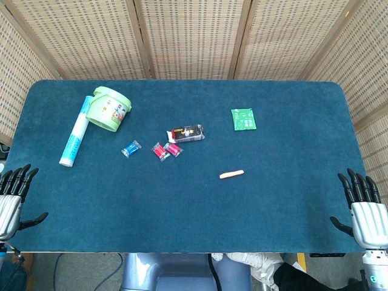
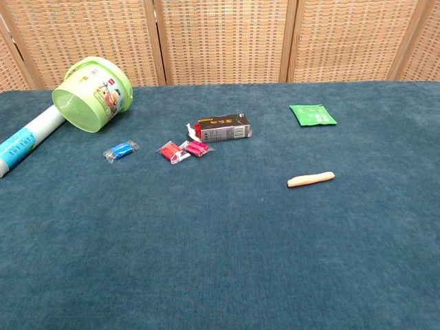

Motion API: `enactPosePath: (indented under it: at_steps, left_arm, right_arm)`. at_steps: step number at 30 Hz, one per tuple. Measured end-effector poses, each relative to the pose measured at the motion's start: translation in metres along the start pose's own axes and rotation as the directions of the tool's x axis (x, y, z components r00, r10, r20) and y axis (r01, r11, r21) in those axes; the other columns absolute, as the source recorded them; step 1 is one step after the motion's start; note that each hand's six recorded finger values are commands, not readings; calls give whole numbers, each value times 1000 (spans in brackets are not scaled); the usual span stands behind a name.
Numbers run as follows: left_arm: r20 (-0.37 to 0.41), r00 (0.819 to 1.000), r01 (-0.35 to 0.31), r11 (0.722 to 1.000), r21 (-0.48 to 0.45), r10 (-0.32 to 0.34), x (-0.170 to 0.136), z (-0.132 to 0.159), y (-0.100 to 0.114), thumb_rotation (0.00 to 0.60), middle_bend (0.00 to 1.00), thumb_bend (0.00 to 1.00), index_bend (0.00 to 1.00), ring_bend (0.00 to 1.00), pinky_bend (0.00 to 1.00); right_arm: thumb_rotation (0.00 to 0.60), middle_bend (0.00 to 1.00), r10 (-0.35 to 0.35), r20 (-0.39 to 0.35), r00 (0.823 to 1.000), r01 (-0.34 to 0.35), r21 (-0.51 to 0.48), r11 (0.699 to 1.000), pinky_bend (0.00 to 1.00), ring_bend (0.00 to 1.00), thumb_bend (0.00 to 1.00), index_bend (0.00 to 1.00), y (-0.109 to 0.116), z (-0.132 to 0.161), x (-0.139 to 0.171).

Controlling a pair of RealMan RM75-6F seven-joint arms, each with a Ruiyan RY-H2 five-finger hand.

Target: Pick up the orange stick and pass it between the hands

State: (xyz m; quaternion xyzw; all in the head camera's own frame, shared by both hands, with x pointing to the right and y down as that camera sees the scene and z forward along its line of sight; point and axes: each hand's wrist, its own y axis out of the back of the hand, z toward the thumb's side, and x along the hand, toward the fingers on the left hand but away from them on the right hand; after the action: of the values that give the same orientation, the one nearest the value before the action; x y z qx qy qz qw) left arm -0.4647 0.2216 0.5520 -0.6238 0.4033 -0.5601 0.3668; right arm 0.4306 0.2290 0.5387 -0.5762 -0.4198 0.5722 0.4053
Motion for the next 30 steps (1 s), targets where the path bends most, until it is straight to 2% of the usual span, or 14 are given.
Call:
enactPosePath:
  at_steps: [12, 16, 19, 23, 25, 28, 30]
  left_arm:
    - [-2, 1000, 8, 1000, 16, -8, 3, 0, -4, 600, 0, 0, 0, 0, 0]
    - [-10, 1000, 3, 1000, 10, -3, 7, -1, -5, 600, 0, 0, 0, 0, 0]
    - [-12, 1000, -4, 1000, 2, 4, 11, -2, -5, 600, 0, 0, 0, 0, 0]
    - [-16, 1000, -8, 1000, 6, 8, 15, -5, -7, 600, 0, 0, 0, 0, 0]
    - [-24, 1000, -8, 1000, 10, 9, 17, -6, -9, 600, 0, 0, 0, 0, 0]
    - [-34, 999, -8, 1000, 16, 8, 21, -8, -11, 600, 0, 0, 0, 0, 0]
    - [-38, 999, -7, 1000, 22, 8, 23, -8, -13, 600, 0, 0, 0, 0, 0]
  right_arm:
    - [600, 0, 18, -1, 1000, -18, -7, 1000, 0, 0, 0, 0, -6, 2, -5]
    - [600, 0, 29, -38, 999, -29, 19, 999, 0, 0, 0, 3, -10, 11, -18]
    - [600, 0, 49, -89, 995, -47, 30, 998, 0, 0, 0, 60, -14, 24, -34]
    - [600, 0, 93, -193, 977, -88, 36, 996, 0, 0, 6, 145, -22, 52, -70]
    - [600, 0, 125, -237, 963, -122, 27, 992, 0, 0, 49, 184, -27, 66, -86]
    - [600, 0, 186, -304, 934, -195, -1, 981, 0, 0, 153, 245, -38, 93, -114]
    - [600, 0, 229, -355, 906, -255, -28, 967, 0, 0, 204, 276, -47, 120, -137]
